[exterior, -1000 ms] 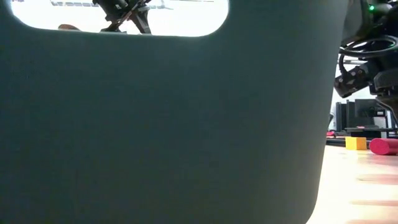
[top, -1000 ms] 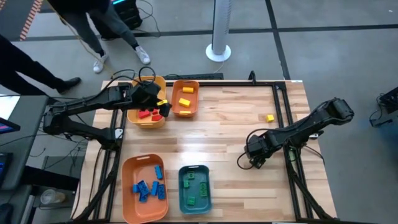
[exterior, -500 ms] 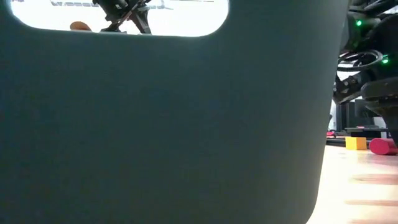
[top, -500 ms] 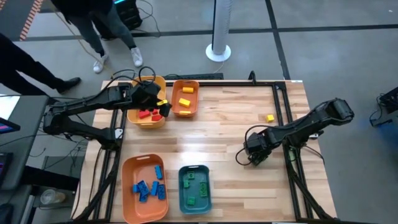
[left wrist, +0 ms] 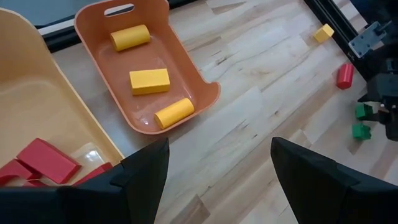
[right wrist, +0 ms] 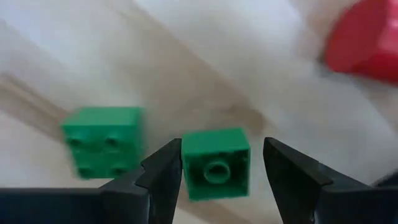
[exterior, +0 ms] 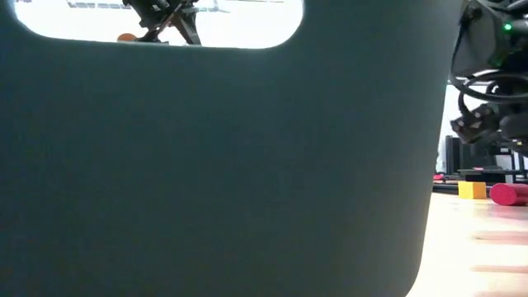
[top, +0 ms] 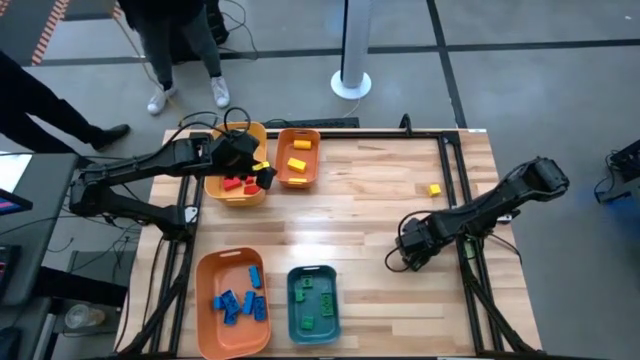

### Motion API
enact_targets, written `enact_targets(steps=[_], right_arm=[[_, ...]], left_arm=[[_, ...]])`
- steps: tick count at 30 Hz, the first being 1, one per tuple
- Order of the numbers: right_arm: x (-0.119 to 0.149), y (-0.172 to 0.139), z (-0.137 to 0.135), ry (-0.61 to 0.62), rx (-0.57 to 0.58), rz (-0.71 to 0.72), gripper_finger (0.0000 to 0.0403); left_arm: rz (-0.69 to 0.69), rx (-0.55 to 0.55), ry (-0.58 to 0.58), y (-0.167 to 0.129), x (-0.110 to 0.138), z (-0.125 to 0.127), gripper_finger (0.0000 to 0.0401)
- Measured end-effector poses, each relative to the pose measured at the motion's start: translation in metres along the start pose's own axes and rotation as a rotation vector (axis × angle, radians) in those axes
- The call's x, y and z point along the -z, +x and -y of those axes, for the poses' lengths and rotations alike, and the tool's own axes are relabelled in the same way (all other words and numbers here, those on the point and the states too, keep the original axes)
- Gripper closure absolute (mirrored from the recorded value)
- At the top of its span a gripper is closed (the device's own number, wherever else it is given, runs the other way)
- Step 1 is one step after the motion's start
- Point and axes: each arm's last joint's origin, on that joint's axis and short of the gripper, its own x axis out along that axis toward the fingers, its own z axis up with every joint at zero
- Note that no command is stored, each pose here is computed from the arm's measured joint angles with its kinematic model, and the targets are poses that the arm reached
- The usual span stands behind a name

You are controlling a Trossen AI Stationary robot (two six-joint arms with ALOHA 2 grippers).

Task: Sort blocks
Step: Put the green game piece into the blue bin

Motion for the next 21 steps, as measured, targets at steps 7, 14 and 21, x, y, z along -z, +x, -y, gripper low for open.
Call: enact_targets(steps=[7, 14, 21], right_arm=[[0.002, 0.006, 0.002, -0.005, -0.007, -0.014, 0.0189], [0.001, 0.003, -0.001, -0.055, -0.049, -0.001, 0.0286], [0.0, -0.029, -0.007, -0.105, -0.175, 0.135, 0.0295]], left_arm=[[0.0, 0.0, 0.004, 0.0, 0.0, 0.0, 0.0126], [-0.016, 0.02, 0.026, 0.0, 0.0, 0.001, 0.0126], [-0.058, 0.082, 0.129, -0.001, 0.004, 0.005, 0.0126]])
